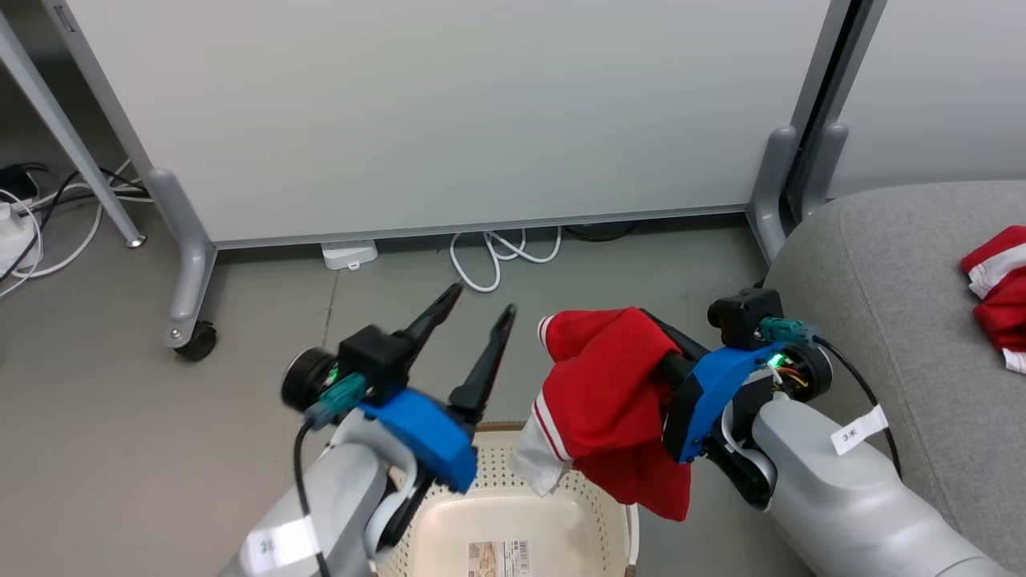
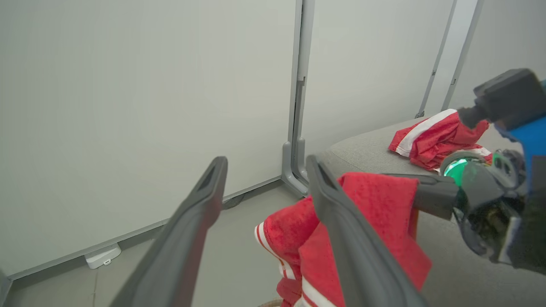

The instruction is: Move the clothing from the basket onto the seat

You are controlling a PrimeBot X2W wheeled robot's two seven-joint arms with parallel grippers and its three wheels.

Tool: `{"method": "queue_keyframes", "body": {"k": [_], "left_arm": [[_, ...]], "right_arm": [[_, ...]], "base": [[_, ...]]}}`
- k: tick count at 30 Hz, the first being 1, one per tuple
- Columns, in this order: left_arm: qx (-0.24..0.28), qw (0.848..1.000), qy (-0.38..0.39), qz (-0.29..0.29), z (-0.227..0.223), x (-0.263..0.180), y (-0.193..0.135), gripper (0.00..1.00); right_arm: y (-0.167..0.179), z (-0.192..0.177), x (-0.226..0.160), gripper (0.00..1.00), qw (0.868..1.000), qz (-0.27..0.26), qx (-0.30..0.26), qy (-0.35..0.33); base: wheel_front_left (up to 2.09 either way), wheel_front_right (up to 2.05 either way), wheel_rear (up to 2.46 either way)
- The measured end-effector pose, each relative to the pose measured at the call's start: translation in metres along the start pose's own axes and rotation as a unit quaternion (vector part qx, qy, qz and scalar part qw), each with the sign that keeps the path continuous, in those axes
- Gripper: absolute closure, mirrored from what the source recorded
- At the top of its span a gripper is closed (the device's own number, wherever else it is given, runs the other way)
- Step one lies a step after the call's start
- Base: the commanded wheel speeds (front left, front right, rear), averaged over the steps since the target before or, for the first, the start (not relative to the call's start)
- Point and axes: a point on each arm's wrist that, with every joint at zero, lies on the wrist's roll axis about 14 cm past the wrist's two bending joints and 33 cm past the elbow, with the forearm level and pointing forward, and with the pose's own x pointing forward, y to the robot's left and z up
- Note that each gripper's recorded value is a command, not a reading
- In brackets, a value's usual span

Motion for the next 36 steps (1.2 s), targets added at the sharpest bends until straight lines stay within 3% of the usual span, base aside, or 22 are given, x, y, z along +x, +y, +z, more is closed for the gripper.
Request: {"method": "queue_keyframes", "body": {"k": [7,22,36], "left_arm": [[-0.010,0.999,0.012,0.041,-0.023,-0.030,0.016,0.00],[-0.024,0.997,0.020,0.073,-0.041,-0.050,0.017,0.00],[-0.029,0.998,0.022,0.045,-0.043,-0.038,0.002,0.00]], "right_arm": [[-0.006,0.006,0.001,1.00,1.000,-0.007,0.008,-0.011],[-0.006,0.006,-0.004,1.00,1.000,-0.010,0.009,-0.016],[-0.025,0.004,-0.017,1.00,0.999,-0.037,0.013,-0.019]], "base": [[0.00,0.00,0.00],[0.00,0.00,0.00],[0.00,0.00,0.00]]}}
